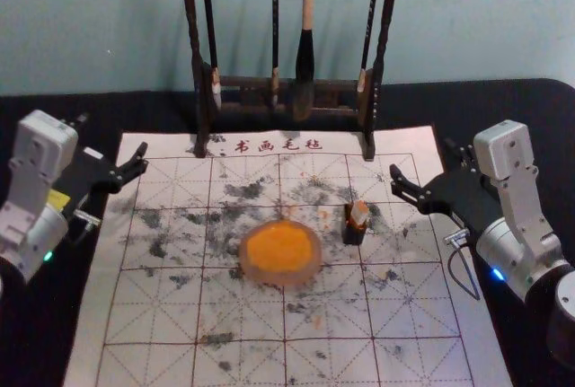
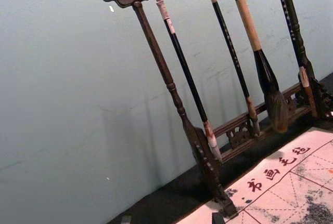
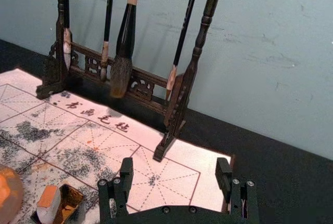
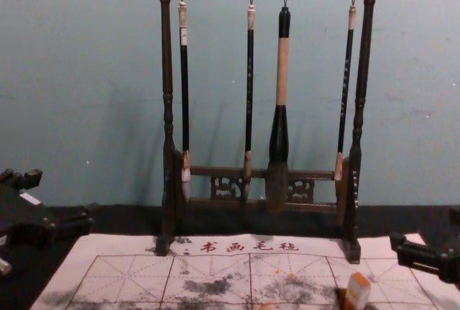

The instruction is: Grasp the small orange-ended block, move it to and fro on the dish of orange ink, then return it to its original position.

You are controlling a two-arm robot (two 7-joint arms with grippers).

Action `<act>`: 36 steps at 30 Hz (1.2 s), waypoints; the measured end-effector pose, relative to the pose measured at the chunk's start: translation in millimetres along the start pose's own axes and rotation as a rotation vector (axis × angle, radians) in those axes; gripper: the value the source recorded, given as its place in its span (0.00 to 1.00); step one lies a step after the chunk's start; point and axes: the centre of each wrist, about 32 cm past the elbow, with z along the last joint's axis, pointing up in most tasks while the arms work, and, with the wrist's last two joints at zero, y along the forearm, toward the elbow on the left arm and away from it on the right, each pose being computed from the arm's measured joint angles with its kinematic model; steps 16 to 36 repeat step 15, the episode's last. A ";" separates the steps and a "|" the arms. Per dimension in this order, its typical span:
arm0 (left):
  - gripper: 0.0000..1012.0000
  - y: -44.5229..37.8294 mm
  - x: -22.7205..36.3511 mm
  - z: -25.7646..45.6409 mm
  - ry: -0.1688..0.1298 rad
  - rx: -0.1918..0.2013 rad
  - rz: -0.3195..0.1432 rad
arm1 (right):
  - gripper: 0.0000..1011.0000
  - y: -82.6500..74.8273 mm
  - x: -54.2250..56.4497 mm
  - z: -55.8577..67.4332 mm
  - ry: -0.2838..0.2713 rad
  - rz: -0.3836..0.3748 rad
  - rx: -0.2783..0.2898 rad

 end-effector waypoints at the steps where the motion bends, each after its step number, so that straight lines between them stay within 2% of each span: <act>1: 0.99 0.0 0.0 0.0 0.000 0.000 0.000 | 0.99 0.0 0.0 0.0 0.000 0.000 0.000; 36: 0.99 0.0 0.0 0.0 0.000 0.000 0.000 | 0.99 0.0 0.0 0.0 0.000 0.000 0.000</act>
